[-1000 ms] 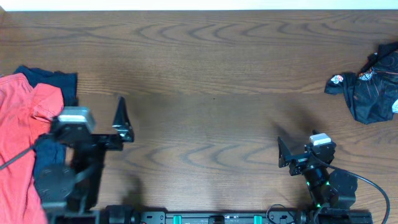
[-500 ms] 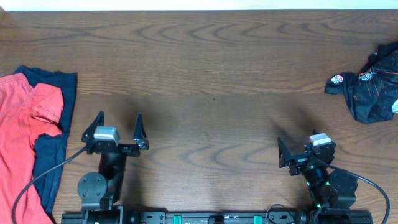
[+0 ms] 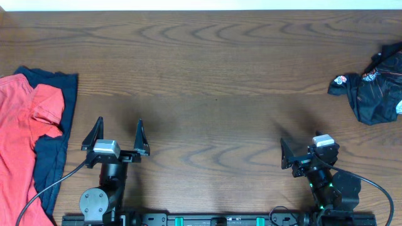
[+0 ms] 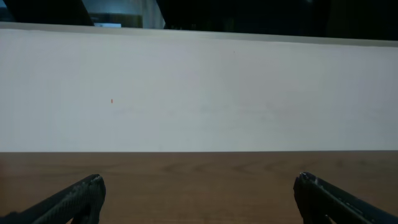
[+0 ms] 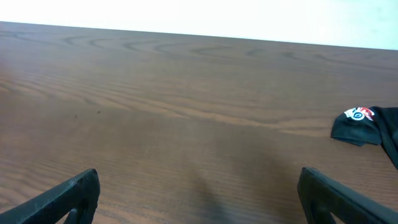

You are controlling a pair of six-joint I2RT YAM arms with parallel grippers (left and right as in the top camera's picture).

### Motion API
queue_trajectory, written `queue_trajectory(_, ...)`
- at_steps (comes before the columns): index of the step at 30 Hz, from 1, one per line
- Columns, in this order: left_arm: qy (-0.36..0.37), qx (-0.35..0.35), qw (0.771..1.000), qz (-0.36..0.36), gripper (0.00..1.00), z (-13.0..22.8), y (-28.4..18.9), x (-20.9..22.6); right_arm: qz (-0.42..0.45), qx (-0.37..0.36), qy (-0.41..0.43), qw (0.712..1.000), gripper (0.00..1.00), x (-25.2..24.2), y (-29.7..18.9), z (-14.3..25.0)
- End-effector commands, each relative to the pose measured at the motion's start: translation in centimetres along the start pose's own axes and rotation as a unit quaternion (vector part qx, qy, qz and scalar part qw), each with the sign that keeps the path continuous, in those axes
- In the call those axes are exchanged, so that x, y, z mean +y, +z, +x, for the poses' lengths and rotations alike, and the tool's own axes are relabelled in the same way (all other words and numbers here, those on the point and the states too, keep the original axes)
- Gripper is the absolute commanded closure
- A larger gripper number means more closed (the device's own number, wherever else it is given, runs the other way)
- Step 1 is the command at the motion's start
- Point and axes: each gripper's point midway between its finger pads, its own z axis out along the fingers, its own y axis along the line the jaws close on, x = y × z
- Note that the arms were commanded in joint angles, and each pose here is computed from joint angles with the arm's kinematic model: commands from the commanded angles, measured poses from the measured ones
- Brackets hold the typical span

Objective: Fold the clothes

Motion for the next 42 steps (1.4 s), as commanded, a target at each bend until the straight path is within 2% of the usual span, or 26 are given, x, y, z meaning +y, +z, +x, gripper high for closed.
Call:
queue_trajectory(1, 0.007, -0.005, 1.0, 0.007, 0.02, -0.3, -0.1, -0.3, 0.005, -0.002, -0.005, 1.0, 0.01, -0.2, 0.0, 0.0)
queue_trajectory(4, 0.006, 0.007, 1.0, 0.009, 0.02, 0.3, -0.1, -0.3, 0.005, -0.002, -0.005, 1.0, 0.01, -0.2, 0.0, 0.0)
queue_trajectory(8, -0.001, 0.063, 0.998, 0.006, 0.02, 3.3, -0.3, -0.1, 0.005, -0.002, -0.005, 1.0, 0.01, -0.2, 0.0, 0.0)
queue_trajectory(16, -0.017, 0.125, 0.992, 0.024, 0.02, 8.5, -0.6, -0.5, 0.005, -0.002, -0.005, 1.0, 0.01, -0.2, 0.0, 0.0)
queue_trajectory(20, -0.022, 0.156, 0.987, 0.021, 0.02, 10.0, -1.0, -0.4, 0.005, -0.002, -0.005, 1.0, 0.01, -0.2, 0.0, 0.0)
queue_trajectory(42, -0.024, 0.155, 0.987, 0.021, 0.02, 9.9, -1.0, -0.4, 0.005, -0.002, -0.005, 1.0, 0.01, -0.2, 0.0, 0.0)
